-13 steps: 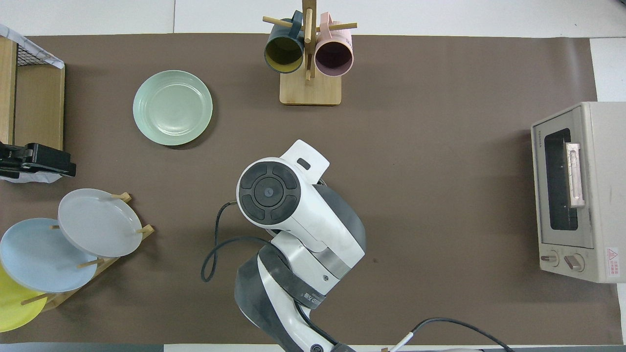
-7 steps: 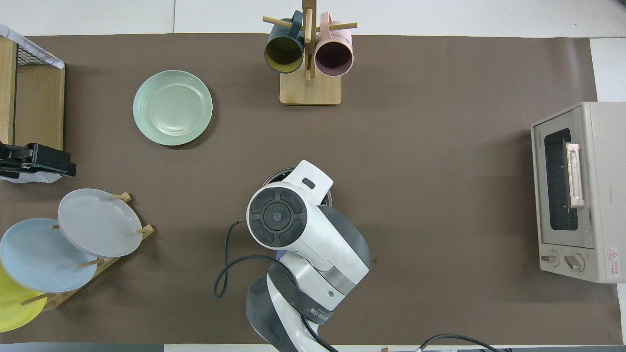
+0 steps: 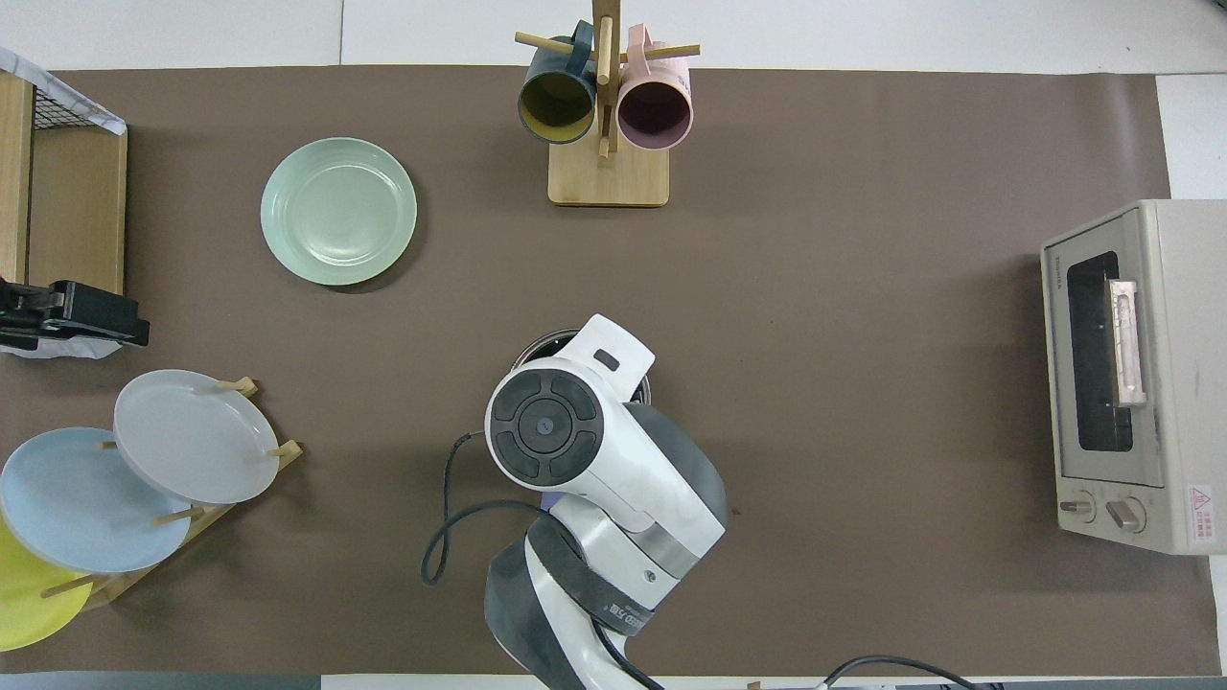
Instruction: Transfer potato from pot to plate
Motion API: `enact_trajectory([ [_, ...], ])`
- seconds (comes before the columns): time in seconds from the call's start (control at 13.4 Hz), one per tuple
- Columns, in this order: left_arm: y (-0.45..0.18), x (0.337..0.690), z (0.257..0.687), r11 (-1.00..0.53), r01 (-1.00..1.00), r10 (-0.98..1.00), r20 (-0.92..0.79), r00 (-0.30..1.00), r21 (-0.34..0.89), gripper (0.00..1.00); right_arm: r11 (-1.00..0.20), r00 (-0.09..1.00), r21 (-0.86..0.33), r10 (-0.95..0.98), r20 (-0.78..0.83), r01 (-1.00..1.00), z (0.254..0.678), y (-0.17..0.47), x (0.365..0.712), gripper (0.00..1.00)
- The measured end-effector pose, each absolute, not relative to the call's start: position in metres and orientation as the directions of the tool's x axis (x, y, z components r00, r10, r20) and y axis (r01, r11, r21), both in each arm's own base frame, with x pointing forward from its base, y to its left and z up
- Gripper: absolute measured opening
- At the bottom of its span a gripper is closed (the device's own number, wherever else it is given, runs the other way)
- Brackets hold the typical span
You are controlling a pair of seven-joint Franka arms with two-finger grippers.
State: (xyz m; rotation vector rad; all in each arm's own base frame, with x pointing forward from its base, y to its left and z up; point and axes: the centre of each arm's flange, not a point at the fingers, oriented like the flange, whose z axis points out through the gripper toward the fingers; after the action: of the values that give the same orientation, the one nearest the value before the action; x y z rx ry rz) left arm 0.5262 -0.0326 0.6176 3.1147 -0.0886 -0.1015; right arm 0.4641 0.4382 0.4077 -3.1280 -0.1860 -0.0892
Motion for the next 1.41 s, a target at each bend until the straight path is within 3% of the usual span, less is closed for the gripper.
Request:
enact_trajectory([
  [0.52, -0.033, 0.526, 0.618, -0.998, -0.056, -0.058, -0.064, 0.996, 0.026, 1.00, -0.993, 0.990, -0.015, 0.117, 0.081, 0.119, 0.409, 0.438, 0.467, 0.76],
  [0.67, -0.033, 0.526, 0.618, -0.998, -0.056, -0.058, -0.064, 0.996, 0.026, 1.00, -0.993, 0.990, -0.016, 0.117, 0.083, 0.119, 0.410, 0.438, 0.467, 0.66],
  [1.19, -0.033, 0.526, 0.618, -0.998, -0.056, -0.058, -0.064, 0.996, 0.026, 1.00, -0.991, 0.986, 0.007, 0.131, 0.101, 0.131, 0.416, 0.436, 0.470, 0.66],
  [1.41, -0.033, 0.526, 0.618, -0.998, -0.056, -0.058, -0.064, 0.996, 0.026, 1.00, -0.992, 0.987, 0.034, 0.121, 0.101, 0.118, 0.448, 0.409, 0.498, 0.66],
])
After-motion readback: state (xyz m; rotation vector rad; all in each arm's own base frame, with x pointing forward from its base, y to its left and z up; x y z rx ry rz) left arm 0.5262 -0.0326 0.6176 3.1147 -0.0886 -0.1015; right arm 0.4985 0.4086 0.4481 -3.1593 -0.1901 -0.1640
